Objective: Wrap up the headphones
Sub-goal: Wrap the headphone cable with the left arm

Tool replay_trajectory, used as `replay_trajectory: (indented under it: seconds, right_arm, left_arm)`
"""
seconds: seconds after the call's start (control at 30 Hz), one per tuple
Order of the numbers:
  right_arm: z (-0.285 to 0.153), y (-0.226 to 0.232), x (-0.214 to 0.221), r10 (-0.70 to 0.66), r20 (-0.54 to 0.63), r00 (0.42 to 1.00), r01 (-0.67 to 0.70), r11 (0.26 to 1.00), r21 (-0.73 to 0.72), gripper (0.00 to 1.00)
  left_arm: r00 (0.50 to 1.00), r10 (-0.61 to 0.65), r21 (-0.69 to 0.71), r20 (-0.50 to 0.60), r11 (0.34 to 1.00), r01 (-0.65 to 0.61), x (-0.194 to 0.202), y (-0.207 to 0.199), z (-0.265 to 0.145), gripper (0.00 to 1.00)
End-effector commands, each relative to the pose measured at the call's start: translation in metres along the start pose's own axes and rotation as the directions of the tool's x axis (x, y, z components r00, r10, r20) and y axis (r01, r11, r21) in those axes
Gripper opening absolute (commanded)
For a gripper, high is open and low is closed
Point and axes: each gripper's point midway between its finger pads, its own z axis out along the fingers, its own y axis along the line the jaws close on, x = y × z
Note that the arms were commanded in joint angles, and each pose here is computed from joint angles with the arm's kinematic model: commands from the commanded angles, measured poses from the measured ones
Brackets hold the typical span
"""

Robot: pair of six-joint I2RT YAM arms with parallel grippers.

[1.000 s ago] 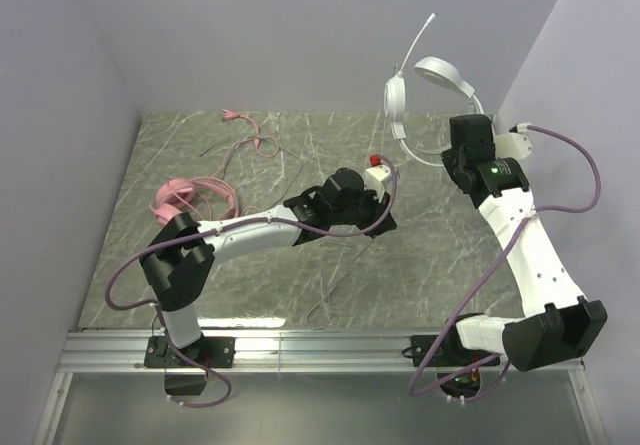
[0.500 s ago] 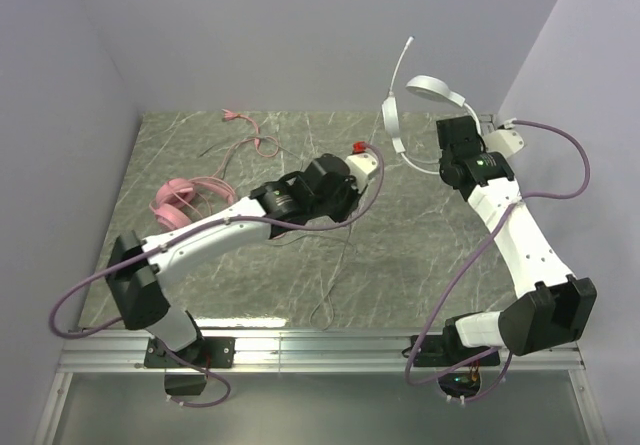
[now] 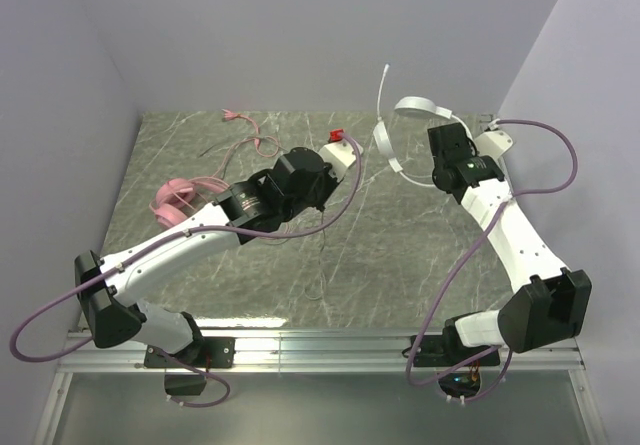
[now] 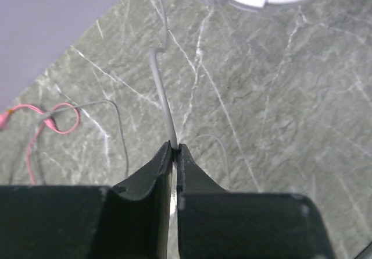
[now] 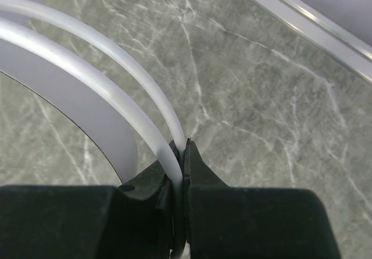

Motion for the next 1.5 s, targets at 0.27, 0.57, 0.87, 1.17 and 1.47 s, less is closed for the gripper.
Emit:
replay_trajectory:
  seconds: [0.27,0.57,0.87,1.17,1.47]
  right_arm:
    - [-0.007,0.011,-0.013,-0.038,0.072,0.997,0.045,0.994,-0.104,0.00]
    - [-0.006,0.012,0.001,-0.130,0.055,0.990,0.137,0.980,-0.146,0.00]
    - [-0.009,0.015,0.016,-0.180,0.040,0.983,0.185,0.964,-0.191,0.00]
    - [-0.023,0.026,0.013,-0.209,0.043,0.977,0.213,0.938,-0.272,0.00]
    - [-0.041,0.034,0.017,-0.262,0.110,0.959,0.284,0.867,-0.409,0.00]
  left_arm:
    - [0.975,0.163,-0.127,0.152,0.981,-0.144,-0.041,0.033,-0.030,0.07]
    - [0.904,0.331,-0.103,0.269,0.944,-0.315,-0.062,0.030,-0.047,0.11]
    - [0.879,0.424,-0.168,0.219,0.904,-0.394,-0.074,0.041,-0.040,0.06]
    - [0.851,0.468,-0.040,0.240,0.880,-0.473,-0.065,0.014,-0.027,0.06]
    - [0.765,0.617,-0.132,0.184,0.787,-0.602,-0.070,0.033,-0.006,0.00]
